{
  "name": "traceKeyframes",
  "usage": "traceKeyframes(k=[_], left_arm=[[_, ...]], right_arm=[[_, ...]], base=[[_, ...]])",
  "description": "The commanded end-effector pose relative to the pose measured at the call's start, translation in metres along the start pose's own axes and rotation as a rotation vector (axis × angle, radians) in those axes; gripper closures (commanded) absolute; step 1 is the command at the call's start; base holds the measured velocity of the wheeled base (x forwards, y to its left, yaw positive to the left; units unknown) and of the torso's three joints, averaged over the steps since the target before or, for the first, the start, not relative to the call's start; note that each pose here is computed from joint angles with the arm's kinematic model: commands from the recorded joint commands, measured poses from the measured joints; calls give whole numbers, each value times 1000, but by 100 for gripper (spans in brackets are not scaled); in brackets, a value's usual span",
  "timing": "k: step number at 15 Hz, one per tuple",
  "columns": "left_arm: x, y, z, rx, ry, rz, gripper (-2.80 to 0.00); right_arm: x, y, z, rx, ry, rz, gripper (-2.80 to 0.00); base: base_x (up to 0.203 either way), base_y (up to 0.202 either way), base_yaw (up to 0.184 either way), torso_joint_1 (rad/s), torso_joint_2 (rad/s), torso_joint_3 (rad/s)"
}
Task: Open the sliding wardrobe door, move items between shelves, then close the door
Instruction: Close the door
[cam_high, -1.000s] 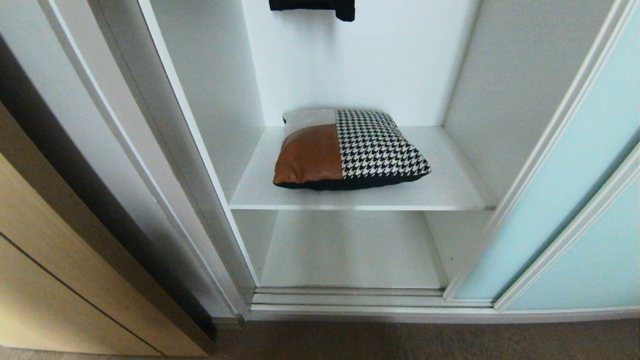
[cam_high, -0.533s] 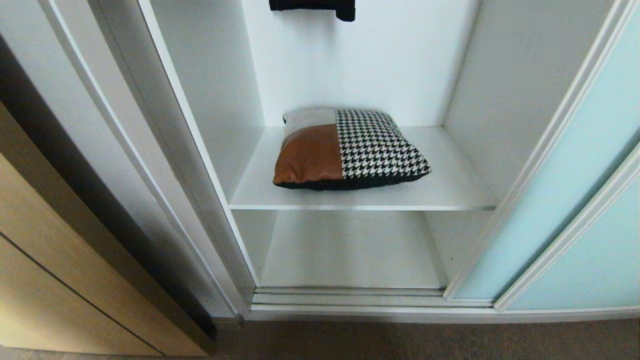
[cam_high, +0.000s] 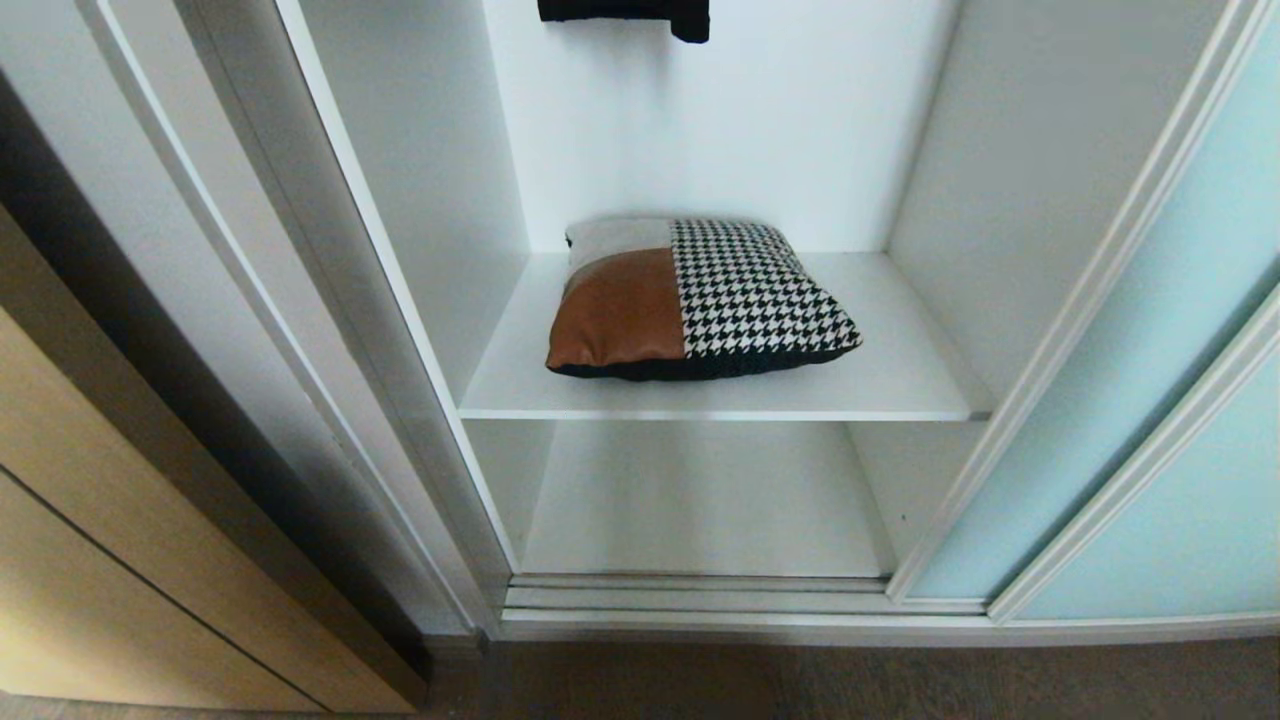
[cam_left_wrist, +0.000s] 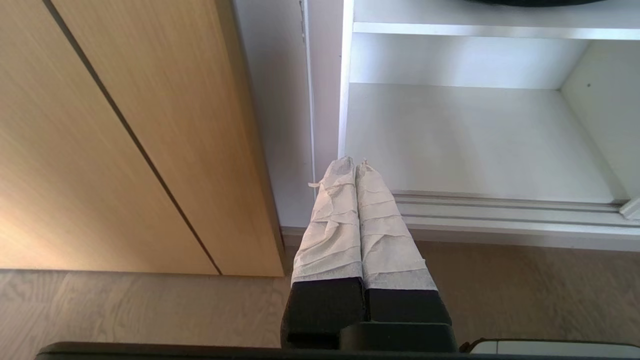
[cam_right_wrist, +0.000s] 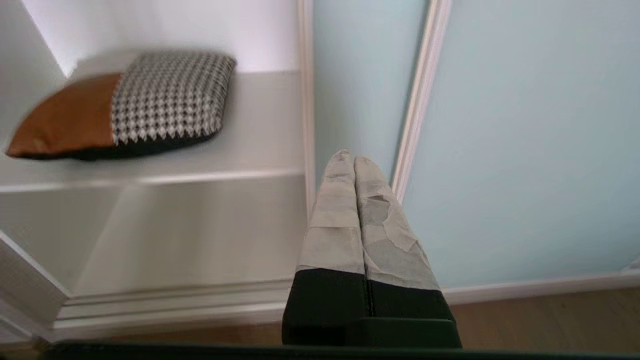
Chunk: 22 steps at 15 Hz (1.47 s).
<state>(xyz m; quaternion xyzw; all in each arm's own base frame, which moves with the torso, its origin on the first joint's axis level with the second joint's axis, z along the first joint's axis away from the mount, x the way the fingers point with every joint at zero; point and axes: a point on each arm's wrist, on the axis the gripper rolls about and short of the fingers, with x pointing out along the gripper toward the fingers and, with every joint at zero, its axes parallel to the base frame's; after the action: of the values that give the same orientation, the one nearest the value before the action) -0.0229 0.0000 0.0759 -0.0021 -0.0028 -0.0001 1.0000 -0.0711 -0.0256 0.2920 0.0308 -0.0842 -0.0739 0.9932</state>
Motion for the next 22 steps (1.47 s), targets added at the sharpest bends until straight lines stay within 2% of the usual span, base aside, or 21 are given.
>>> traceKeyframes(k=[1, 5, 8, 16, 19, 22], left_arm=[[0, 0, 0, 0, 2, 0, 0], [0, 0, 0, 0, 2, 0, 0], [0, 0, 0, 0, 2, 0, 0], [0, 0, 0, 0, 2, 0, 0], [0, 0, 0, 0, 2, 1, 0], [0, 0, 0, 0, 2, 0, 0]], right_arm=[[18, 6, 11, -13, 40, 9, 0], [38, 14, 34, -29, 43, -13, 0], [64, 22, 51, -53, 67, -141, 0], [98, 34, 89, -64, 35, -294, 0], [112, 38, 99, -89, 23, -295, 0], [131, 33, 108, -139, 15, -342, 0]], base=[[0, 0, 0, 0, 0, 0], [0, 0, 0, 0, 0, 0], [0, 0, 0, 0, 0, 0], [0, 0, 0, 0, 0, 0], [0, 0, 0, 0, 0, 0], [0, 0, 0, 0, 0, 0]])
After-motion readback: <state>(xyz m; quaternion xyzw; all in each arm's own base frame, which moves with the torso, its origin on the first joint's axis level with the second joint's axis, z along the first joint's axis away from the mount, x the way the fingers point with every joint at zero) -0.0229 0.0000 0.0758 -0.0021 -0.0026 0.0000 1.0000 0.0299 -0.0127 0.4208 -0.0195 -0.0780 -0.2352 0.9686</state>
